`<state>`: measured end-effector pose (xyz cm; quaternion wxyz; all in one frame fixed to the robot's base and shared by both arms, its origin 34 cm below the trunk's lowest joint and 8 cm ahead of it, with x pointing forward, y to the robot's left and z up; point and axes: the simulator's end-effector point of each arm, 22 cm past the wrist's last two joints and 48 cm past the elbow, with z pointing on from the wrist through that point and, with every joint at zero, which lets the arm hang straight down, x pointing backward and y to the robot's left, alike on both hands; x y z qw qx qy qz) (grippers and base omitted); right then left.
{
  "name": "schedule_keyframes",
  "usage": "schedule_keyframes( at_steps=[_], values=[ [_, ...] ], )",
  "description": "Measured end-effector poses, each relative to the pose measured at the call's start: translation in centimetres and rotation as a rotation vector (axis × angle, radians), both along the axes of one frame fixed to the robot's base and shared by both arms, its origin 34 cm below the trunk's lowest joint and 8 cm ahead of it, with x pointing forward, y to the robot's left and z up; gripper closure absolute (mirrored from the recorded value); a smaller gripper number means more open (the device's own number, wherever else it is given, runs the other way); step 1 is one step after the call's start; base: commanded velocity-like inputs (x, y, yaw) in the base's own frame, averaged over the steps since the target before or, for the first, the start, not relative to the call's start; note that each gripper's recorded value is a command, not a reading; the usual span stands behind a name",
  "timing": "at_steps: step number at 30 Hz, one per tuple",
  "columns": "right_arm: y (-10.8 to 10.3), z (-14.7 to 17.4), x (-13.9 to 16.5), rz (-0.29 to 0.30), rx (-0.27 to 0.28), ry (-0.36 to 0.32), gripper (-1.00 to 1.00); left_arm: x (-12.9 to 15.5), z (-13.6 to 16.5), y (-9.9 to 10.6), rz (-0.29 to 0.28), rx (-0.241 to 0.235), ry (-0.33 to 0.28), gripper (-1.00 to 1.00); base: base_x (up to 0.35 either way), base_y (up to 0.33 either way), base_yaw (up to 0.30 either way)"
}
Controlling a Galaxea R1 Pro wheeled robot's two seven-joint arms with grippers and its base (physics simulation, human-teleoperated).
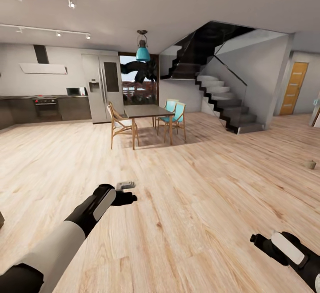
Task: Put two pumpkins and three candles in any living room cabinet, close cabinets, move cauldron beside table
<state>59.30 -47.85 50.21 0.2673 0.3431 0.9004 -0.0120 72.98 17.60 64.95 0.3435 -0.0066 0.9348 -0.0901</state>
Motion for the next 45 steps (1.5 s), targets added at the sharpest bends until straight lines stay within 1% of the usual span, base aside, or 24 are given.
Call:
schedule_keyframes(
  at_steps=[1, 2, 3, 4, 5, 6, 7, 9, 14, 20, 23, 25, 26, 27, 29, 31, 33, 36, 45],
  values=[
    [0.1, 0.3, 0.3, 0.022, -0.029, -0.001, -1.0, -0.1, -0.4, 0.3, 0.027, 0.035, 0.006, -1.0, 0.0, 0.0, 0.005],
    [0.3, 0.5, 0.6, 0.053, -0.068, 0.003, -1.0, -0.3, -0.8, 0.5, 0.052, 0.068, 0.015, -1.0, 0.0, 0.0, 0.003],
    [1.3, 0.5, 1.0, 0.105, -0.136, 0.015, -1.0, -0.7, -1.4, 0.8, 0.086, 0.117, 0.028, -1.0, 0.0, 0.0, 0.002],
    [2.3, 0.4, 1.4, 0.137, -0.183, 0.019, -1.0, -1.0, -1.7, 1.0, 0.106, 0.146, 0.037, -1.0, 0.0, 0.0, 0.001],
    [3.4, 0.4, 1.8, 0.161, -0.225, 0.018, -1.0, -1.4, -2.1, 1.1, 0.12, 0.162, 0.046, -1.0, 0.0, 0.0, 0.0],
    [4.9, 0.5, 2.3, 0.183, -0.268, 0.013, -1.0, -1.7, -2.5, 1.4, 0.134, 0.178, 0.057, -1.0, 0.0, 0.0, 0.0],
    [5.8, 0.5, 2.6, 0.194, -0.284, 0.009, -1.0, -1.9, -2.7, 1.7, 0.142, 0.187, 0.062, -1.0, 0.0, 0.0, 0.0],
    [6.7, 0.5, 2.9, 0.207, -0.297, 0.006, -1.0, -2.5, -3.5, 2.1, 0.149, 0.195, 0.077, -1.0, 0.0, 0.0, 0.0],
    [7.5, 0.4, 3.0, 0.218, -0.299, 0.006, -1.0, -3.3, -4.7, 2.4, 0.154, 0.2, 0.097, -1.0, 0.0, 0.0, 0.0],
    [7.6, 0.4, 3.0, 0.22, -0.297, 0.008, -1.0, -3.5, -4.9, 2.6, 0.154, 0.199, 0.102, -1.0, 0.0, 0.0, 0.0],
    [7.6, 0.4, 3.0, 0.223, -0.294, 0.007, -1.0, -3.5, -4.9, 2.4, 0.148, 0.19, 0.103, -1.0, 0.0, 0.0, 0.0],
    [8.0, 0.3, 3.1, 0.232, -0.281, 0.0, -1.0, -3.5, -5.0, 2.0, 0.136, 0.175, 0.104, -1.0, 0.0, 0.0, 0.0],
    [8.6, 0.2, 3.3, 0.256, -0.253, -0.011, -1.0, -3.4, -5.1, 1.6, 0.119, 0.153, 0.104, -1.0, 0.0, 0.0, 0.0],
    [9.0, 0.1, 3.4, 0.268, -0.239, -0.015, -1.0, -3.4, -5.1, 1.5, 0.112, 0.144, 0.103, -1.0, 0.0, 0.0, 0.0],
    [10.6, -0.3, 3.6, 0.321, -0.177, -0.027, -1.0, -3.3, -5.1, 1.4, 0.092, 0.115, 0.102, -1.0, 0.009, 0.0, 0.0],
    [12.1, -0.5, 3.7, 0.364, -0.125, -0.037, -1.0, -3.3, -5.1, 1.5, 0.08, 0.097, 0.101, -1.0, 0.088, 0.0, 0.0],
    [13.0, -0.6, 3.8, 0.386, -0.096, -0.044, -1.0, -3.3, -5.1, 1.5, 0.073, 0.088, 0.1, -1.0, 0.227, 0.0, 0.0],
    [13.4, -0.6, 3.8, 0.394, -0.086, -0.047, -1.0, -3.3, -5.1, 1.5, 0.07, 0.084, 0.099, -1.0, 0.294, 0.0, 0.0],
    [13.5, -0.5, 4.1, 0.397, -0.088, -0.064, -1.0, -3.3, -5.2, 1.5, 0.069, 0.083, 0.102, -1.0, 0.326, 0.0, -0.087]
  ],
)
